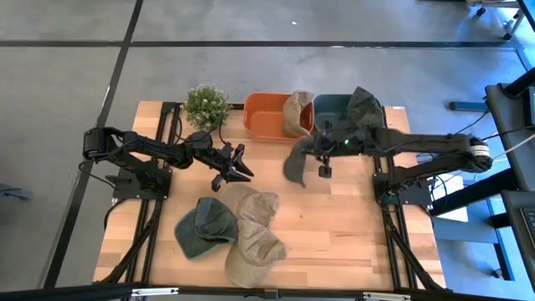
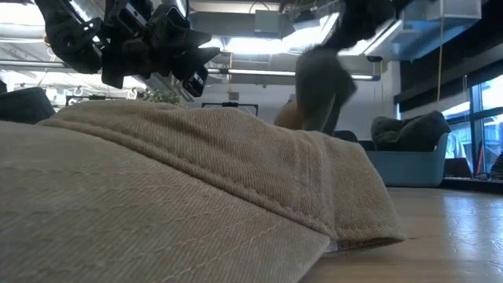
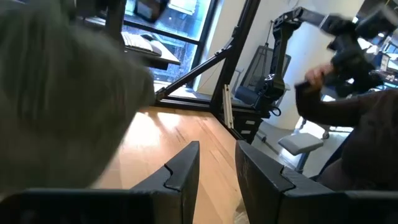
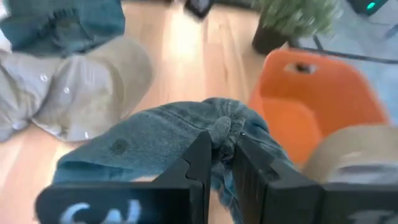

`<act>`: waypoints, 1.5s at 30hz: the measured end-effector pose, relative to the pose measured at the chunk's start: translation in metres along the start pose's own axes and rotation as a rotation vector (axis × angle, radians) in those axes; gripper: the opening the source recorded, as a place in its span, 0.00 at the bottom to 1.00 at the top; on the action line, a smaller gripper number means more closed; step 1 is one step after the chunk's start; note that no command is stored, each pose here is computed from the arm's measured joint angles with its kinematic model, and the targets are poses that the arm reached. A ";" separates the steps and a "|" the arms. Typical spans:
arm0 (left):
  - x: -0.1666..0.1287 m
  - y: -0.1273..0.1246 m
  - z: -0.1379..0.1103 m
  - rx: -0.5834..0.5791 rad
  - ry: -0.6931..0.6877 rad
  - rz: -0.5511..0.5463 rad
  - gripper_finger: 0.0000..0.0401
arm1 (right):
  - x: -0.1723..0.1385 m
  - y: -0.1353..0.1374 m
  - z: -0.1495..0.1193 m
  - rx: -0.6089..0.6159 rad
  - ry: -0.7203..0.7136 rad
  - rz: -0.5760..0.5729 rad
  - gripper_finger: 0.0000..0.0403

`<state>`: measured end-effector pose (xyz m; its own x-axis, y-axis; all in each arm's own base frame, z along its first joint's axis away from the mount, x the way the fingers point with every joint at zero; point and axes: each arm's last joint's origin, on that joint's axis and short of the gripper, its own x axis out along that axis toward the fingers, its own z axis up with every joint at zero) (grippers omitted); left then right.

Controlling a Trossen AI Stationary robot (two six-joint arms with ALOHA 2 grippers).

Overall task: Pick & Place hat
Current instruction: Put the top black cap into the blue bin

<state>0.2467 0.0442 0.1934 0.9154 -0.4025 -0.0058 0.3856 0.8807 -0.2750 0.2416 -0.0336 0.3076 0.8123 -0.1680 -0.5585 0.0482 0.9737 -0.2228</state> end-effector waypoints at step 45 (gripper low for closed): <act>0.000 0.005 -0.004 -0.034 0.015 0.129 0.25 | -0.051 -0.105 -0.022 -0.471 0.845 -0.596 0.13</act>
<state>0.2477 0.0474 0.1880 0.9552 -0.2904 -0.0570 0.2606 0.9166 -0.3032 0.1822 -0.1308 0.3415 0.0720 -0.8091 -0.5832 -0.0722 0.5790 -0.8121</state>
